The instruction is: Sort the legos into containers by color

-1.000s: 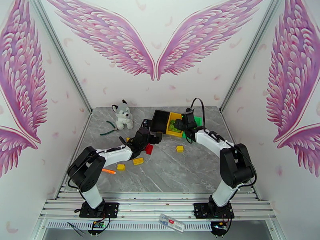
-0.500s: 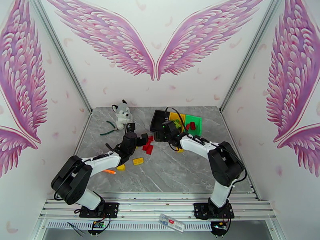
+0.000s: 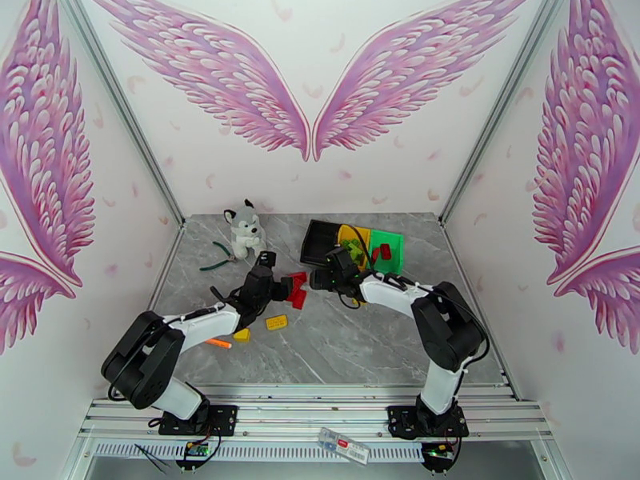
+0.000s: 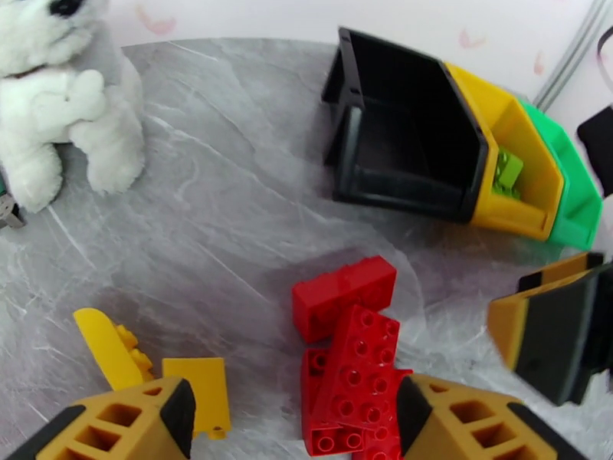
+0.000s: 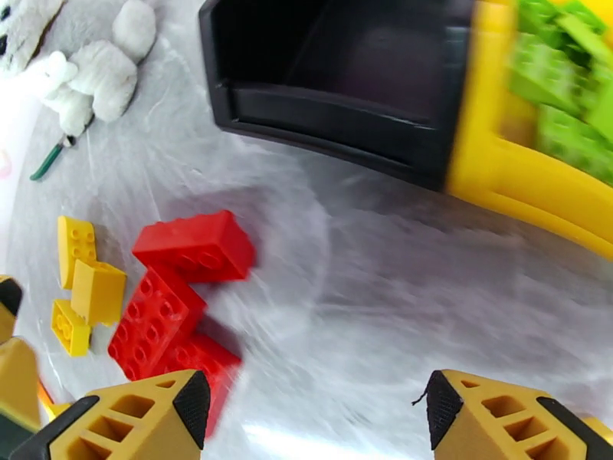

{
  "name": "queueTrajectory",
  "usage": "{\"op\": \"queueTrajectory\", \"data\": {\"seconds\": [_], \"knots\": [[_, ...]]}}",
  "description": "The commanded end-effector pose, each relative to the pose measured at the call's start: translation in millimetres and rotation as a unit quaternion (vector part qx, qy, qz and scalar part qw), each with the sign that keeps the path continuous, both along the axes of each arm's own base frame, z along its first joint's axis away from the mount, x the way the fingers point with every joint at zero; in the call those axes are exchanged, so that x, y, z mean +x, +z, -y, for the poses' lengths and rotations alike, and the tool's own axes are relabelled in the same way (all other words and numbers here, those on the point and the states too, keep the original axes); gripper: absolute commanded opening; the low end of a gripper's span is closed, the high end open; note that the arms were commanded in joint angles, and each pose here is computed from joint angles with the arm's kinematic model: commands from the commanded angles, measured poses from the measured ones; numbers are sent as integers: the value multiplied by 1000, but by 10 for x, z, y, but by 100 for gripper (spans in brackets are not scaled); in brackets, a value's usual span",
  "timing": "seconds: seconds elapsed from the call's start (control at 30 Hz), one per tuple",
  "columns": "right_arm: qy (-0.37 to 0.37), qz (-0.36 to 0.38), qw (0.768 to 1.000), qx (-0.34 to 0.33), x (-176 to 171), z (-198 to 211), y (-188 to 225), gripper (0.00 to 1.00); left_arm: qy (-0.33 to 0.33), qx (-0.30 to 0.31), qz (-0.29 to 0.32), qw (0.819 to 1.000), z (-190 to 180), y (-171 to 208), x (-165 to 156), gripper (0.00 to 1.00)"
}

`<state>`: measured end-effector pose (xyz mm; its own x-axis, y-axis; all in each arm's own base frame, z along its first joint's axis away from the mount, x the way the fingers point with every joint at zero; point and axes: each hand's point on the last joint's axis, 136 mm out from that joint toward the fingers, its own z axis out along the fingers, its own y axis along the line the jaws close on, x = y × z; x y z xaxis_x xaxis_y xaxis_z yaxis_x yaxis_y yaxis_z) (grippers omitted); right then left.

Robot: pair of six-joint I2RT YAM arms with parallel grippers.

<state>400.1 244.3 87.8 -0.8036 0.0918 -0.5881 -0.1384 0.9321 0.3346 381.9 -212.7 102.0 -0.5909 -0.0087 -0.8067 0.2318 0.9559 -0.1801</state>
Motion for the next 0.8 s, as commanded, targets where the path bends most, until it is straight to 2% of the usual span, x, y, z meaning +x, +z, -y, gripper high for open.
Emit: {"op": "queueTrajectory", "data": {"seconds": [0.0, 0.4, 0.57, 0.77], "knots": [[-21, 28, 999, 5, -48, 149, 259, 82, -33, 56, -19, 998, 173, -97, 19, 72], [-34, 38, 999, -1, -257, 360, 306, 84, -25, 172, -46, 984, 366, -393, 163, 69], [-37, 36, 999, -1, -265, 390, 279, 83, -21, 198, -55, 979, 408, -497, 177, 61], [-44, 36, 998, -1, -277, 469, 254, 83, -20, 199, -60, 978, 415, -536, 179, 49]]}}
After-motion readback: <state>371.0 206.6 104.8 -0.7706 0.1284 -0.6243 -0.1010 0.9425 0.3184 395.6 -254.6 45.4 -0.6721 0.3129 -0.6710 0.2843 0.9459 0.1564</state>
